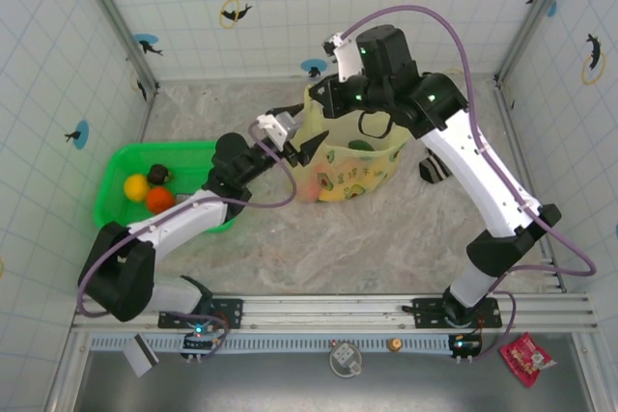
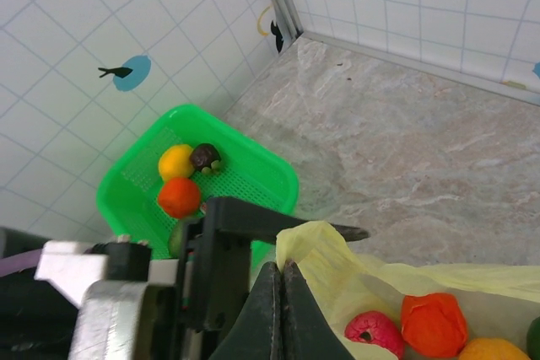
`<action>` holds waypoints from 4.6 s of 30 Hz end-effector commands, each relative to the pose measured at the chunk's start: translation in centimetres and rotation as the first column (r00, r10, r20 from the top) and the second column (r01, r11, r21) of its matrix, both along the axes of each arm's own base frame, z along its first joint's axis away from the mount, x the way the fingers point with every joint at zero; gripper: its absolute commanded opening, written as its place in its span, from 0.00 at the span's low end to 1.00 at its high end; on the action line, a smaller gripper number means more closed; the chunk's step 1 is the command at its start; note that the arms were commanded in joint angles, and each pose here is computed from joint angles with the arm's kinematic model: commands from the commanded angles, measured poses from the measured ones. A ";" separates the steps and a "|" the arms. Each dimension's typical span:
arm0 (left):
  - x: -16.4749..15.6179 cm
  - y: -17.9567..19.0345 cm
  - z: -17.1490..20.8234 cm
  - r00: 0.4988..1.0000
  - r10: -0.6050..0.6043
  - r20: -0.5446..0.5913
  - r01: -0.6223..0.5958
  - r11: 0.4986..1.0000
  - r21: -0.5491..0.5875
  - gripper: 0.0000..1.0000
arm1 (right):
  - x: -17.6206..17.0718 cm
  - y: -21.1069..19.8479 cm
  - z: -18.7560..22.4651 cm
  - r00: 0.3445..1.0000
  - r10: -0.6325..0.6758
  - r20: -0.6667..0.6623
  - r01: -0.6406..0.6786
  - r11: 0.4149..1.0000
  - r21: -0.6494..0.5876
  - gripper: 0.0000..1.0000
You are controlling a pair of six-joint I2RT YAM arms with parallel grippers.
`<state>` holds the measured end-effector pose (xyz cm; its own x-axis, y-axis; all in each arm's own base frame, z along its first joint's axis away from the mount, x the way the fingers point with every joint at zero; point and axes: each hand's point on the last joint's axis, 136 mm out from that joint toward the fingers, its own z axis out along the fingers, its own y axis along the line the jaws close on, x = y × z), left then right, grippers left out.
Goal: Place the fake fruits into the plastic bag and tie a complex knot
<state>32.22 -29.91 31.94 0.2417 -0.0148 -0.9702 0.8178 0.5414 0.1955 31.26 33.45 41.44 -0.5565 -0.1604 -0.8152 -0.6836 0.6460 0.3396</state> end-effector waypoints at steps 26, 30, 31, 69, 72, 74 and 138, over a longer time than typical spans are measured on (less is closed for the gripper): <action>-0.7 -1.7 -4.3 0.993 -0.115 0.002 0.114 0.991 0.074 0.00 | -1.0 -5.0 0.5 0.999 -0.034 0.037 0.030 0.993 0.113 0.00; -0.9 -1.4 -5.0 0.994 -0.106 -0.020 0.107 0.991 0.076 0.00 | -0.5 -6.1 -0.9 0.996 -0.087 0.033 0.086 0.995 0.046 0.00; -0.9 -1.4 -5.2 0.994 -0.105 -0.023 0.107 0.991 0.078 0.00 | -0.6 -6.2 -1.2 0.996 -0.090 0.030 0.088 0.995 0.045 0.00; -2.1 -0.2 -5.3 0.995 -0.070 -0.077 0.073 0.996 0.044 0.00 | 3.8 -12.1 -6.5 0.930 -0.365 -0.044 0.367 0.929 0.053 0.00; -2.0 0.0 -5.0 0.993 -0.055 -0.104 0.059 0.998 0.030 0.00 | 3.7 -10.9 -6.7 0.936 -0.347 -0.051 0.349 0.937 0.030 0.00; -1.8 0.3 -4.9 0.991 -0.038 -0.127 0.041 0.999 0.020 0.00 | 3.2 -9.9 -6.2 0.947 -0.320 -0.032 0.321 0.947 0.019 0.00; 1.5 5.2 -2.3 0.949 0.094 -0.302 -0.124 0.989 -0.081 0.00 | 3.5 -14.6 -1.9 0.906 -0.403 0.130 0.413 0.909 -0.055 0.16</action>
<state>33.92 -24.59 29.68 -0.0755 -0.0962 -0.9925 0.7459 0.6552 -0.1202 34.62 18.30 41.69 -0.4782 0.0376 -0.8775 -0.3537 0.9062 0.2316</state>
